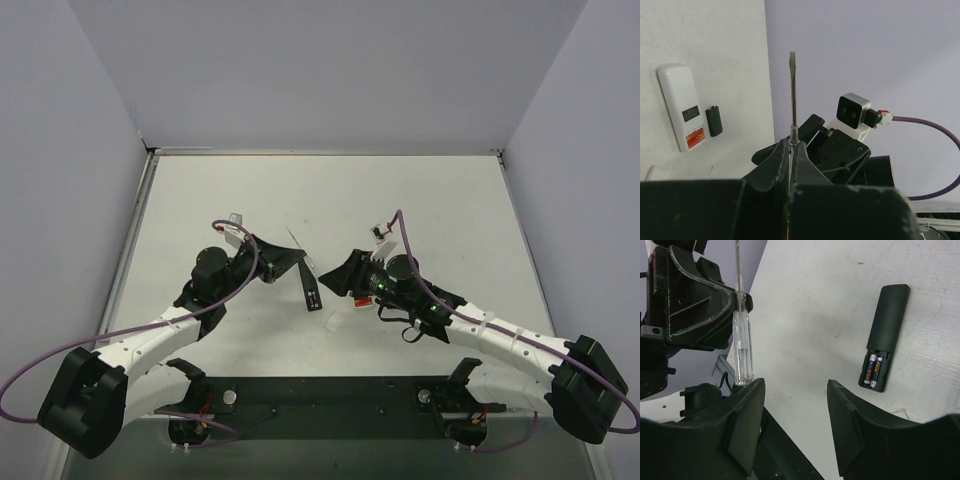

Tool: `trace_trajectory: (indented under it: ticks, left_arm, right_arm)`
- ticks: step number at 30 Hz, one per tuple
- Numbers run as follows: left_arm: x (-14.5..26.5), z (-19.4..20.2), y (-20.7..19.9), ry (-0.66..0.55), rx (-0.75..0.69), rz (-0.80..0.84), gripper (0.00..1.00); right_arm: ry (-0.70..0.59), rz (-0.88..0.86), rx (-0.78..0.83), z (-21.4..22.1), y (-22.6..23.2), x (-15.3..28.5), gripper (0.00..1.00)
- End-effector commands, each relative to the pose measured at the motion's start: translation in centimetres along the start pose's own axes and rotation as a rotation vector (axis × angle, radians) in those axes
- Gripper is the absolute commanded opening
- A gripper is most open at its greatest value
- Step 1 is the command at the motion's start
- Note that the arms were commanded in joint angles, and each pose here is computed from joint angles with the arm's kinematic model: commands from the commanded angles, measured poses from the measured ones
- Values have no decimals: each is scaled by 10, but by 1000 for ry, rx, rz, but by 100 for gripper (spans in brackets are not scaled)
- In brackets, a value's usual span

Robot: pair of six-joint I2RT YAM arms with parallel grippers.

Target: Unload the batteries from the remote control

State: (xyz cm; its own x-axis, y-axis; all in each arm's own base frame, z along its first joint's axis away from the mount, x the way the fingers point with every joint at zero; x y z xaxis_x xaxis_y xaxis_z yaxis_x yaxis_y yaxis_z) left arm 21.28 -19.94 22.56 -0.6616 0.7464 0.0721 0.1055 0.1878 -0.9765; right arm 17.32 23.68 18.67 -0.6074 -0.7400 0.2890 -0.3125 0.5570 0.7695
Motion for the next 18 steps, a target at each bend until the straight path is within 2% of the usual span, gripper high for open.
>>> trace_trajectory:
  ticks: [1, 14, 18]
  left_arm:
    - [-4, 1, -33, -17, -81, 160, 0]
    - [-7, 8, -28, 2, -45, 159, 0]
    - [-7, 8, -27, -1, -46, 159, 0]
  right_arm:
    - [-74, -168, 55, -19, 46, -4, 48]
    - [-52, -99, 140, -11, 39, -4, 46]
    - [-91, -97, 171, -7, 28, 9, 52]
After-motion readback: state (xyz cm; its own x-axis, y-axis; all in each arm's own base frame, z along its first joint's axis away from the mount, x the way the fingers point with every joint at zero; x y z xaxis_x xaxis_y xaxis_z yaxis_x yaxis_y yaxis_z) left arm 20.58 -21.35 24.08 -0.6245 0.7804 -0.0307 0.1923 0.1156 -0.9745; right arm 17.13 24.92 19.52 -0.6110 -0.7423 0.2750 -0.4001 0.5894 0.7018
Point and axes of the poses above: each gripper's point midway between its finger pads, its own x axis back along the fingers, its own y axis along the line the jaws close on, z = x × y, the point moved 7 cm from there along x, back along the fingers, and after that the axes turned 5 degrees about -x, right-handed, at the moved point
